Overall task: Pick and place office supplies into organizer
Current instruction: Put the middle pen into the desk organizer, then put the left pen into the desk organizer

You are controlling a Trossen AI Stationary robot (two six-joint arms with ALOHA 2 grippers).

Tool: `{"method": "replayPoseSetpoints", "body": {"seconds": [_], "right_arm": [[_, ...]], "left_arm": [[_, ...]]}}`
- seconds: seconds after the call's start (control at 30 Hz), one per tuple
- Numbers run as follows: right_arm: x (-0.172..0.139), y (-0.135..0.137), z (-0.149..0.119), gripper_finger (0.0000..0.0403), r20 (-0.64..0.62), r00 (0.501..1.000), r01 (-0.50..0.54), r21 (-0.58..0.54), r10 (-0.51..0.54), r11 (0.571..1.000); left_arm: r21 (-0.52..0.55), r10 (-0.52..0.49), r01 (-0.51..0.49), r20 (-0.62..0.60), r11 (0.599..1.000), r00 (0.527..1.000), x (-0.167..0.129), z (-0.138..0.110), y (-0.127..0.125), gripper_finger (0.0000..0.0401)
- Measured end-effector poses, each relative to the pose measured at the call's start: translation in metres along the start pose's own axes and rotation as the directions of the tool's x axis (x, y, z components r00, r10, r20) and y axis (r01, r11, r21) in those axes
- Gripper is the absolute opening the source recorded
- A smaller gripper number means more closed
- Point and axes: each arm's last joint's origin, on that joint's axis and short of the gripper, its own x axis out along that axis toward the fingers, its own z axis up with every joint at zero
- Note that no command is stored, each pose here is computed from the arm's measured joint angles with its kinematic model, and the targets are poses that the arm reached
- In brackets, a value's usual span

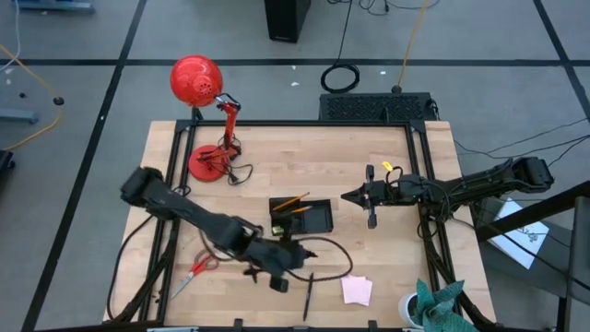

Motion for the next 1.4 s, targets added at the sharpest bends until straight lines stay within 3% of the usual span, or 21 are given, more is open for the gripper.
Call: {"method": "replayPoseSetpoints", "body": {"seconds": [0.13,0.27,0.43,0.57,0.83,0.97,1.17,1.27,1.4], "right_arm": [[0.000,0.000,0.000,0.0000,-0.002,1.000,0.000,-0.001,0.000,1.000],[0.000,0.000,0.000,0.0000,-0.002,1.000,0.000,-0.002,0.000,1.000],[0.000,0.000,0.000,0.0000,-0.002,1.000,0.000,-0.006,0.000,1.000],[0.000,0.000,0.000,0.0000,-0.002,1.000,0.000,-0.008,0.000,1.000],[0.000,0.000,0.000,0.0000,-0.003,1.000,0.000,-0.008,0.000,1.000],[0.000,0.000,0.000,0.0000,-0.003,1.000,0.001,-0.008,-0.001,1.000],[0.000,0.000,-0.001,0.0000,-0.010,1.000,0.000,-0.008,0.000,1.000],[0.000,0.000,-0.001,0.0000,-0.009,1.000,0.001,-0.008,-0.001,1.000],[0.000,0.000,-0.001,0.0000,-0.007,1.000,0.001,-0.001,-0.001,1.000]], "left_arm": [[-0.008,0.036,-0.035,0.139,0.999,0.990,-0.036,0.005,0.021,0.0001],[-0.019,0.055,-0.052,0.235,0.998,0.970,-0.054,-0.008,0.035,0.0000],[-0.066,0.088,-0.071,0.305,0.995,0.948,-0.048,-0.040,0.048,0.0000],[-0.123,0.061,-0.024,0.307,0.992,0.950,-0.034,-0.070,0.055,0.0000],[-0.234,0.040,0.028,0.280,0.972,0.959,-0.023,-0.088,0.061,0.0001],[-0.322,-0.056,0.107,0.163,0.941,0.985,-0.021,-0.099,0.052,0.0002],[-0.422,-0.153,0.085,-0.128,0.902,0.980,-0.023,-0.128,0.024,0.0020],[-0.369,-0.176,0.082,-0.229,0.926,0.957,-0.029,-0.138,0.010,0.0049],[-0.231,-0.205,0.147,-0.252,0.962,0.946,-0.036,-0.141,-0.007,0.0098]]}}
